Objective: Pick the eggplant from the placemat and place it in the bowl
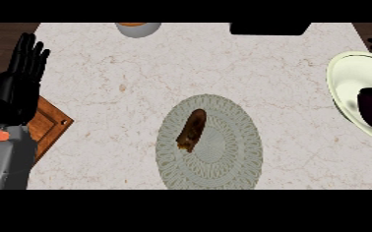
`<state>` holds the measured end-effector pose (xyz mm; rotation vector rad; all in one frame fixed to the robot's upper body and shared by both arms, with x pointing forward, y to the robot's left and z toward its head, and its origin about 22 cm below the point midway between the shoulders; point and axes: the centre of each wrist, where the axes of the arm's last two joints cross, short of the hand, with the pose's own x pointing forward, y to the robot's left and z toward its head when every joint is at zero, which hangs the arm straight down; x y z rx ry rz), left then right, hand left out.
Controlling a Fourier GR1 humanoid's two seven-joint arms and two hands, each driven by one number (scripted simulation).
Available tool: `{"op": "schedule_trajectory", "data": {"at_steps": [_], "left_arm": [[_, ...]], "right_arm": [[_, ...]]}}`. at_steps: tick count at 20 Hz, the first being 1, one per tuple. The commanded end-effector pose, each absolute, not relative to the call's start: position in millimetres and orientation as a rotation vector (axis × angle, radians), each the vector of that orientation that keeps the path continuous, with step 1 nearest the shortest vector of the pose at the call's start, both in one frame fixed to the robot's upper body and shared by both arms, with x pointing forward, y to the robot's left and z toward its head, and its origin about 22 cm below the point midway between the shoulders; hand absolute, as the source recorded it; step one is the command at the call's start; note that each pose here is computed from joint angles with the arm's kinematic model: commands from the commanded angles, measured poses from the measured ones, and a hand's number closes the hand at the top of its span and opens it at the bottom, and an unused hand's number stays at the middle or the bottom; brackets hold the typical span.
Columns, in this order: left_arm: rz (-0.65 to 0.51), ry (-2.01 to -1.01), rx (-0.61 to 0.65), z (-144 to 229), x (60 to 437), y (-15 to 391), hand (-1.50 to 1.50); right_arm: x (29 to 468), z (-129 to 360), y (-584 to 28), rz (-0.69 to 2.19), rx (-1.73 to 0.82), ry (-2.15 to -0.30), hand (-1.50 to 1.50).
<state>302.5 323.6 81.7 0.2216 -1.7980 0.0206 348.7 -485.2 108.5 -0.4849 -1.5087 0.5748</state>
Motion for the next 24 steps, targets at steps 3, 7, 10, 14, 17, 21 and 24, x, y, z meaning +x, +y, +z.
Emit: {"op": "schedule_trajectory", "data": {"at_steps": [3,7,10,14,17,21,24], "left_arm": [[0.014,-1.779,0.215,80.2,298.2,318.0,0.0],[0.019,-1.808,0.217,92.3,302.7,331.0,0.0],[0.005,-1.809,0.235,91.5,304.4,329.0,0.0],[0.026,-1.812,0.193,77.9,300.1,316.4,0.0],[0.006,-1.813,0.201,92.9,302.4,324.0,0.0],[0.014,-1.804,0.221,84.6,298.7,330.1,0.0],[0.012,-1.817,0.186,83.0,302.8,308.8,0.0]], "right_arm": [[338.4,112.9,-507.7,0.271,-0.548,-1.665,-1.5],[302.0,135.6,-554.3,0.144,-0.611,-1.634,-1.5],[281.3,153.3,-576.6,0.044,-0.597,-1.654,-1.5],[253.3,142.9,-593.8,-0.017,-0.591,-1.664,-1.5],[229.9,166.9,-612.8,-0.03,-0.564,-1.685,-1.5],[204.8,151.7,-622.6,-0.034,-0.549,-1.704,-1.5],[206.2,155.9,-622.8,-0.041,-0.546,-1.687,-1.5]]}}
